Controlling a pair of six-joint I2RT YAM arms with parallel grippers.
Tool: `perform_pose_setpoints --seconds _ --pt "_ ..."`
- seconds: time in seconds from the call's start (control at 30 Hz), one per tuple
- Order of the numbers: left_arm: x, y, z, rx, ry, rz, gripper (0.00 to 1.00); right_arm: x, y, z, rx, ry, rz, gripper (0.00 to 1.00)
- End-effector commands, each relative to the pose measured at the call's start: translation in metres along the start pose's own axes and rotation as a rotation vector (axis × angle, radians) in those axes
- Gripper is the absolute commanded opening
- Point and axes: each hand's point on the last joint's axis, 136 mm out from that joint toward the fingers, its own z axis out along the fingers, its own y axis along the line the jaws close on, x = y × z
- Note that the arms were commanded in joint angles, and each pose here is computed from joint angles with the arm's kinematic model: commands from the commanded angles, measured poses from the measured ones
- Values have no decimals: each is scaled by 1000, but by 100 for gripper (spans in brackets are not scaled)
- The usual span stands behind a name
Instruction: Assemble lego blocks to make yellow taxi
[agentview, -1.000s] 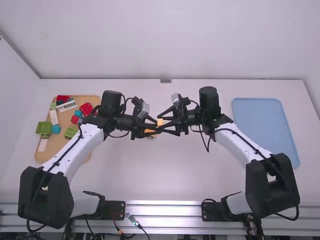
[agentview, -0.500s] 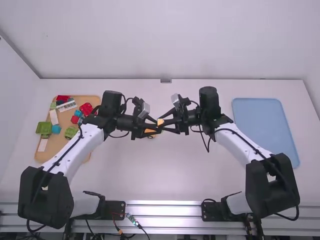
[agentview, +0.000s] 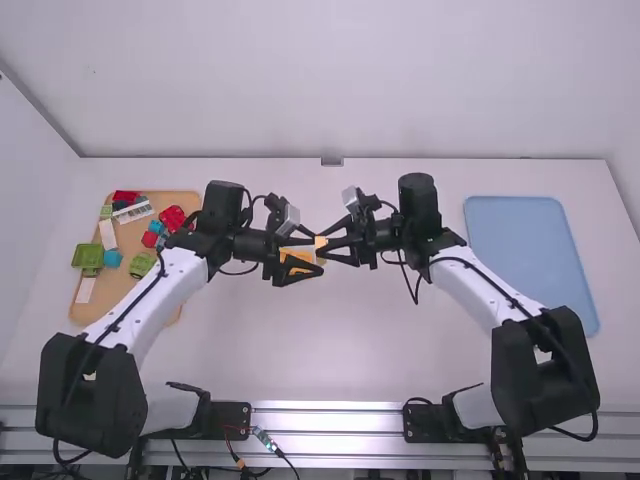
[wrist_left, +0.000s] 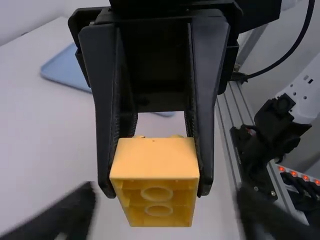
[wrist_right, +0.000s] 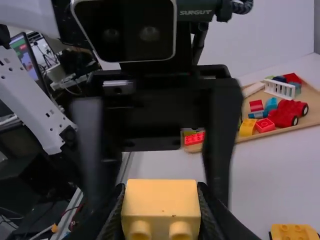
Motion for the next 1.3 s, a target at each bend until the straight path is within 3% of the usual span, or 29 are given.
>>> perform_pose_setpoints --seconds 0.0,0.3,0.4,0.53,0.7,0.93,1.07,1.27 --pt "-5 -8 -1 15 -12 26 99 -6 -7 2 32 2 17 18" --pt "19 42 -17 -353 136 -166 99 -3 -64 -17 382 34 251 15" --pt "29 51 -32 -487 201 -186 99 15 -93 -46 659 136 402 10" --pt "38 69 -52 -667 228 -286 99 30 -102 -77 934 275 519 6" --pt "53 87 -76 -871 253 -417 99 41 -104 -103 1157 365 592 6" --pt "58 84 -76 -860 281 -413 99 70 -112 -113 1177 476 703 2" --pt "61 82 -76 -859 288 -426 99 104 -129 -118 1175 570 822 0" --pt "64 82 -78 -870 302 -432 99 138 -152 -116 1176 623 904 0"
